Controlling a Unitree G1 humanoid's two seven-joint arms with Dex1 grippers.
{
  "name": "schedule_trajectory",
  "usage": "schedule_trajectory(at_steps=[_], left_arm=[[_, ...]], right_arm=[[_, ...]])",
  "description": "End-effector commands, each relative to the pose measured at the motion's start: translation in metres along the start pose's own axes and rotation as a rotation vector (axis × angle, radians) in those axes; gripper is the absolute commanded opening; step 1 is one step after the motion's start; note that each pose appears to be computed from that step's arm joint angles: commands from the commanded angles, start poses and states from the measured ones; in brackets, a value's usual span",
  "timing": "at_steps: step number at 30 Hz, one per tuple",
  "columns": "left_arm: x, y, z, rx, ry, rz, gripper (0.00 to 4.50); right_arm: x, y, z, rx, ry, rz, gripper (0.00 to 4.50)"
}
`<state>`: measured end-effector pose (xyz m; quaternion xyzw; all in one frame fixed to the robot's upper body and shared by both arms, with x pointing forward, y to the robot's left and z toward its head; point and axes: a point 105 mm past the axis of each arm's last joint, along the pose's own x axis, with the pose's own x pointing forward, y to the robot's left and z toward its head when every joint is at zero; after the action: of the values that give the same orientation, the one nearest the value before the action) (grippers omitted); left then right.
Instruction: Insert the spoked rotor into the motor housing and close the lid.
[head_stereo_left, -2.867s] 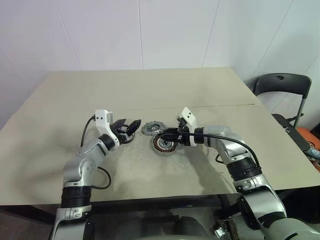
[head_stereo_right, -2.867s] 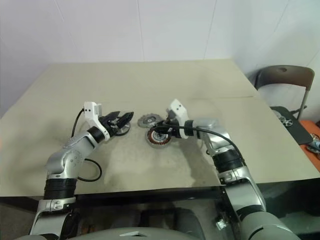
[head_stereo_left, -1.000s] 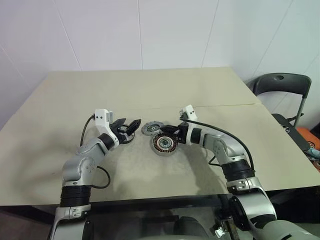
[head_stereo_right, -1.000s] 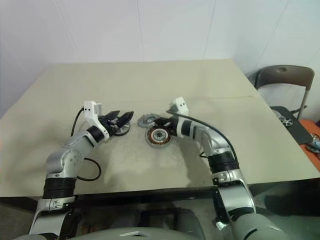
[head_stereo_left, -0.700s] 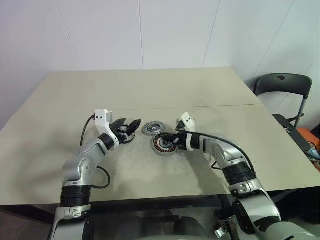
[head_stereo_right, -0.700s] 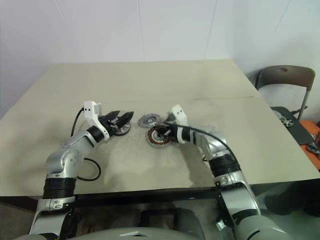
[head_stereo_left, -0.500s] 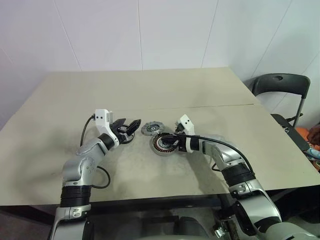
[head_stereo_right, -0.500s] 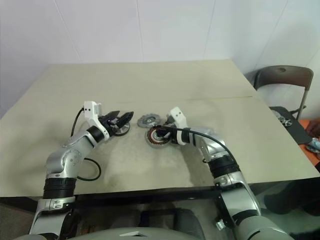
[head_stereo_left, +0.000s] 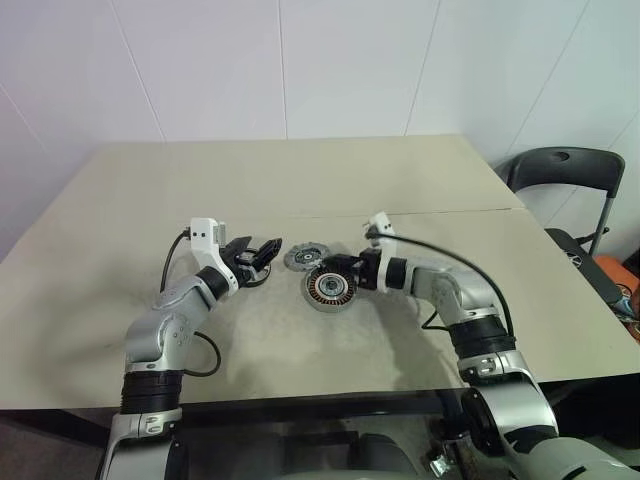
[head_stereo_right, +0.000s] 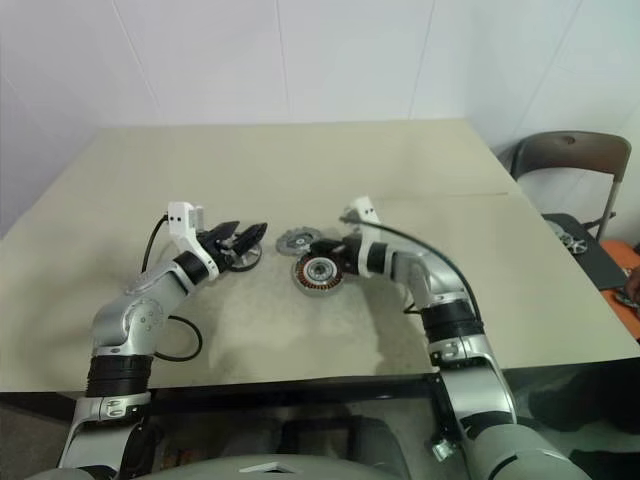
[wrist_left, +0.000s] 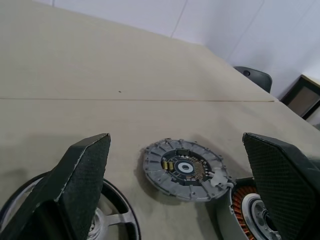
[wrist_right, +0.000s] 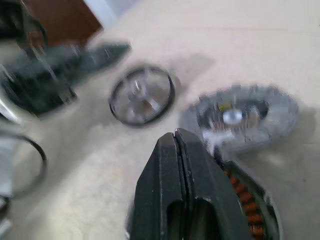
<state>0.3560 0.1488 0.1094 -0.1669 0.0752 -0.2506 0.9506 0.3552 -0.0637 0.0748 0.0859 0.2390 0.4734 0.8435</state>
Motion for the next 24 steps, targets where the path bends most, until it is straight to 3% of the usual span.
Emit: schedule_trajectory(at_steps=[1, 6, 10, 13, 15, 18, 24], left_arm=[[0.003, -0.005, 0.015, 0.032, -0.045, -0.021, 4.50], [0.003, -0.005, 0.015, 0.032, -0.046, -0.018, 4.50], [0.002, -0.006, 0.013, 0.031, -0.043, -0.017, 4.50], [0.003, -0.007, 0.012, 0.030, -0.043, -0.020, 4.50], [0.003, -0.008, 0.013, 0.031, -0.044, -0.024, 4.50], [0.005, -0.007, 0.015, 0.032, -0.046, -0.025, 4.50], [0.006, -0.006, 0.016, 0.032, -0.050, -0.027, 4.50]], right_arm=[[0.004, -0.003, -0.022, -0.172, 0.120, -0.043, 0.02], [0.002, -0.006, -0.021, -0.153, 0.098, -0.053, 0.02], [-0.001, 0.000, 0.002, -0.055, -0.015, 0.002, 0.02], [-0.010, 0.015, 0.035, 0.145, -0.170, 0.133, 0.02], [-0.013, 0.015, 0.042, 0.146, -0.186, 0.133, 0.02], [-0.008, 0.011, 0.030, 0.081, -0.116, 0.087, 0.02], [0.004, -0.010, -0.032, -0.199, 0.173, -0.082, 0.02]])
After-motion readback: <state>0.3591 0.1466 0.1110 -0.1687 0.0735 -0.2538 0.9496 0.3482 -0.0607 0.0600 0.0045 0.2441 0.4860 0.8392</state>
